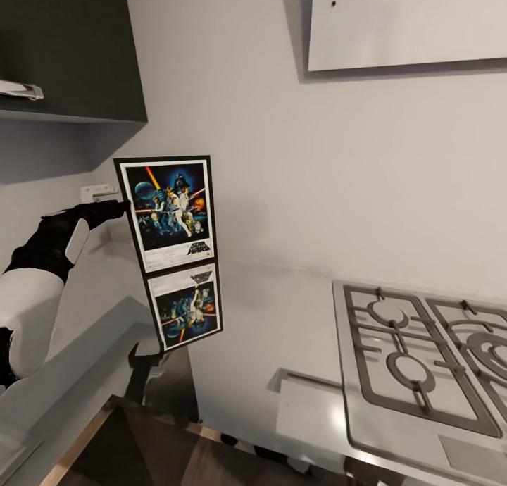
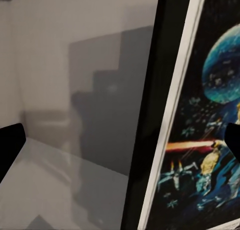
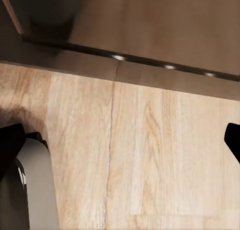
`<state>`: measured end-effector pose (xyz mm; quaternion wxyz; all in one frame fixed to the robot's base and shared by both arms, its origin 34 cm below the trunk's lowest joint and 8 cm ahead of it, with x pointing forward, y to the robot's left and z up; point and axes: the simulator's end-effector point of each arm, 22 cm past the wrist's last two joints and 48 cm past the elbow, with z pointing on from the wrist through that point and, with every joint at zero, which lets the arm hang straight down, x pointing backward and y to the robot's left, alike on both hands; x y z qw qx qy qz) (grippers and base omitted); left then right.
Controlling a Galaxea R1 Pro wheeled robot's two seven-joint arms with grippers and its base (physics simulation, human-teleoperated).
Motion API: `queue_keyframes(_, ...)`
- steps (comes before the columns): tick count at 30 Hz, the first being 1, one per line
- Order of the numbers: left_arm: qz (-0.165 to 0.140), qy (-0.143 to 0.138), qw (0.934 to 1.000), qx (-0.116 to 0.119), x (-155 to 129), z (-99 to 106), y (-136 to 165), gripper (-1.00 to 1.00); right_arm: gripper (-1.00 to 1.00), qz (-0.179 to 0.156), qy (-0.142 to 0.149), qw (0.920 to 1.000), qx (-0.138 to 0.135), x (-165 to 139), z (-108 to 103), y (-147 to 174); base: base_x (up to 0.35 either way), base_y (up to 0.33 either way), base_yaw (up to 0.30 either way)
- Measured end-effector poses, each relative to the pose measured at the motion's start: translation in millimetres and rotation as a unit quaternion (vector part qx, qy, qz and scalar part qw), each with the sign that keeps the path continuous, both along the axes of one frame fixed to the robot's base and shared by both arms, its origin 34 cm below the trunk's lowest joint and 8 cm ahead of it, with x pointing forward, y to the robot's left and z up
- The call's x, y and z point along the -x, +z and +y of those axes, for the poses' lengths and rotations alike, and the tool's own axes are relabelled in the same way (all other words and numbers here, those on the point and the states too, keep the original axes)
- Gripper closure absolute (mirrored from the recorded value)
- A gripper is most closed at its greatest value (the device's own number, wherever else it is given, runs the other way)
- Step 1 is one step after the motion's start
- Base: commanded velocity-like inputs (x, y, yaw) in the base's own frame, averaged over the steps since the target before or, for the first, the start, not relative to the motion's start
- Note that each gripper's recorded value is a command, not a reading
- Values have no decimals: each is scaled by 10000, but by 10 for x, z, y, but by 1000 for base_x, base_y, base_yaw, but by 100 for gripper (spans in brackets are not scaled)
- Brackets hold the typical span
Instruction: Pick up the poster from the kitchen countertop and hang it on one of the wall nails in the kitchen.
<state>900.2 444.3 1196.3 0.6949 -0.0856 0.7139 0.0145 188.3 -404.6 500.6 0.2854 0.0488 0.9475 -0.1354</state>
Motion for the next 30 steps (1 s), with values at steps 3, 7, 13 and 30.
queue_keyframes(3, -1, -1, 10000, 2, 0, 0, 0, -100, -100, 1, 0, 10000, 0, 0, 0, 0, 19, 0, 0)
queue_keyframes(7, 30, -10, 10000, -19, 1, 21, 6, -100, -100, -31, -7, 10000, 22, -22, -26, 11, 2, 0, 0)
queue_keyframes(13, -50, -27, 10000, -57, 45, 177, 220, -100, -100, -33, -9, 10000, 20, -23, -24, 11, 0, 0, 0)
queue_keyframes(30, -115, -443, 9989, -93, -12, -128, 163, -100, -100, -34, -20, 10000, 23, -32, -26, 11, 0, 0, 0)
